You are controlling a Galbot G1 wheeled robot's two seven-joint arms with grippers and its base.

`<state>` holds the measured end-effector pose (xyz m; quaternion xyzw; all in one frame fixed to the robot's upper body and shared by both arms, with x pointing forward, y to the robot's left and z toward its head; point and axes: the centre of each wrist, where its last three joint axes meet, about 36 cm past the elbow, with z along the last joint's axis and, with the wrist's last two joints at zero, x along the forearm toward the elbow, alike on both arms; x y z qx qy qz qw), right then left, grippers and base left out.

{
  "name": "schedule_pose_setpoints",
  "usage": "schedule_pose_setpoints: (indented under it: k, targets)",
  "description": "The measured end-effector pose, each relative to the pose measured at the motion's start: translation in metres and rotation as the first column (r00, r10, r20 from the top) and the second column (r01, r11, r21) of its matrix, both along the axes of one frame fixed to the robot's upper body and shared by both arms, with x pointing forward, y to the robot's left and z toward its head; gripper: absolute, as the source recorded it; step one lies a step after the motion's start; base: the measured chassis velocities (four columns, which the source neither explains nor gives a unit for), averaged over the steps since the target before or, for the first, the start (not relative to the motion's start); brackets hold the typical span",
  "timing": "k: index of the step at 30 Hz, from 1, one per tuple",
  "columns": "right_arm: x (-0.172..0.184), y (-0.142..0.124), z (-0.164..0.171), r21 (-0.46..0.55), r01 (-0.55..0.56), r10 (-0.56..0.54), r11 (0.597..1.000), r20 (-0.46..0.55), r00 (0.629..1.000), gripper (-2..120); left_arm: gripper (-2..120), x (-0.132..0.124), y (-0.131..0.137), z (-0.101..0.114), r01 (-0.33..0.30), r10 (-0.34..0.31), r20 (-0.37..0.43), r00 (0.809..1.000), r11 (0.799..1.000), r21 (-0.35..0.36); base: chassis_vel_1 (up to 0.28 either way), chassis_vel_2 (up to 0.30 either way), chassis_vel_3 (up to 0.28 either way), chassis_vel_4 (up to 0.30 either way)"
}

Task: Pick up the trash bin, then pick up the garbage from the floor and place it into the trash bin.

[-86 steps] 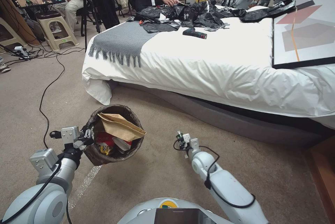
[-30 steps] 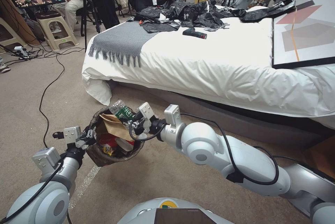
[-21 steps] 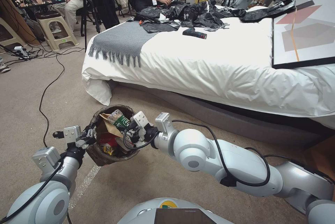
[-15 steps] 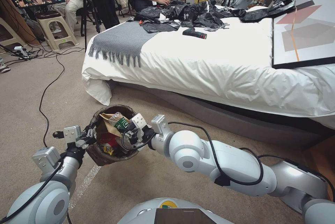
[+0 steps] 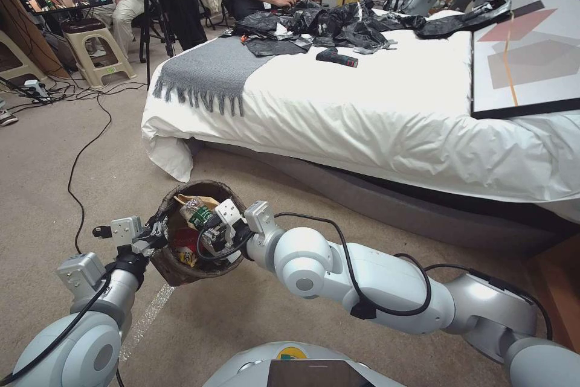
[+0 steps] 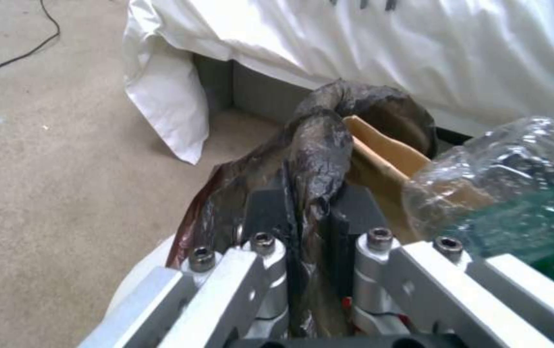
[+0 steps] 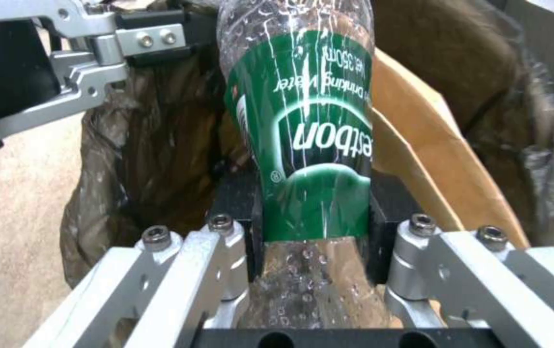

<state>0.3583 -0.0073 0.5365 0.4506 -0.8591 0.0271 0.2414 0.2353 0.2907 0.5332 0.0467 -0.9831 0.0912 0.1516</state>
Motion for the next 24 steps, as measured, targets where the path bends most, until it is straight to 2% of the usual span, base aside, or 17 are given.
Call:
schedule_pose_setpoints:
  k: [16, 18, 21, 22, 24]
  targets:
    - [0.009, 0.015, -0.013, -0.028, 0.010, -0.011, 1.000, -0.026, 1.000, 27, 8, 0.001, 0.001, 0.001, 0.006, -0.006, 0.006, 1.000, 1.000, -0.004, 0.000, 0.000, 0.000, 0.000]
    - [0.009, 0.015, -0.014, -0.030, 0.011, -0.012, 0.999, -0.026, 1.000, 32, 8, 0.001, 0.001, 0.001, 0.006, -0.006, 0.007, 1.000, 1.000, -0.005, 0.000, 0.000, 0.000, 0.000]
    - [0.008, 0.015, -0.013, -0.029, 0.012, -0.012, 1.000, -0.023, 1.000, 45, 8, 0.002, 0.001, 0.002, 0.008, -0.008, 0.008, 1.000, 1.000, -0.007, 0.000, 0.000, 0.000, 0.000]
    - [0.008, 0.015, -0.013, -0.029, 0.012, -0.012, 1.000, -0.023, 1.000, 45, 8, 0.002, 0.001, 0.002, 0.008, -0.008, 0.008, 1.000, 1.000, -0.007, 0.000, 0.000, 0.000, 0.000]
    - [0.007, 0.015, -0.010, -0.025, 0.009, -0.010, 1.000, -0.019, 1.000, 56, 8, 0.002, 0.000, 0.002, 0.009, -0.009, 0.008, 1.000, 1.000, -0.008, 0.000, 0.000, 0.000, 0.000]
